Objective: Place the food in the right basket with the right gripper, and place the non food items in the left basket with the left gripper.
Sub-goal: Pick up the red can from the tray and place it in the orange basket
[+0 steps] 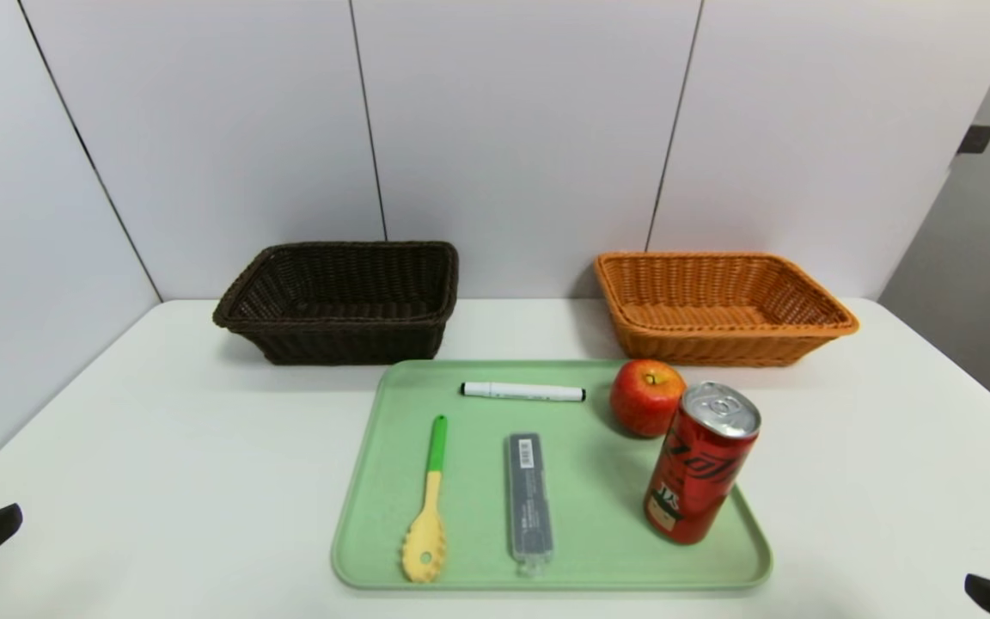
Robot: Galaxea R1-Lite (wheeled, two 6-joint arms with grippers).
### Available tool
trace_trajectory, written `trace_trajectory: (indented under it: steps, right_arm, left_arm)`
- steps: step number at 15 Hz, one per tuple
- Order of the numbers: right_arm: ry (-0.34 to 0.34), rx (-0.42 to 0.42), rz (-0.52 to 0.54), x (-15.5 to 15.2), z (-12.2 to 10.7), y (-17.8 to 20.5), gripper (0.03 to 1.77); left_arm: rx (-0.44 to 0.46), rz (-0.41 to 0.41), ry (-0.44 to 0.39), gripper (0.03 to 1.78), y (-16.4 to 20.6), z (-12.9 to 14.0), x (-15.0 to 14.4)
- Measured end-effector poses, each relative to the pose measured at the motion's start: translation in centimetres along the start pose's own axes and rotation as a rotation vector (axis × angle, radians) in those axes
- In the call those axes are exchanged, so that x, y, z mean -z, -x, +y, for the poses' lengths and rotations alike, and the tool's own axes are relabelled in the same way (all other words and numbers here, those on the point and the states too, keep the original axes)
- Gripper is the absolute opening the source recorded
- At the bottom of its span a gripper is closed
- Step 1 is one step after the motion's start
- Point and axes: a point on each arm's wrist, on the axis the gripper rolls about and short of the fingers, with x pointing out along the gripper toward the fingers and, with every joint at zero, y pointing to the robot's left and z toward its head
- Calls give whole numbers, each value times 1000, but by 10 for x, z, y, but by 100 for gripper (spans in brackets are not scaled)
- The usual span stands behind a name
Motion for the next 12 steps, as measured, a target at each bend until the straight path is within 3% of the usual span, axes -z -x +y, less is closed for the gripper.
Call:
trace_trajectory:
  steps: [3,12]
  right_arm:
    - [40,-45,-35,14,-1,-13,171]
    - [116,-93,-55,27,-5,-53,171]
  left_arm:
    - [21,-55,-28,169,-13,1,-2]
    - [83,-54,-48,169,-48,3,-3]
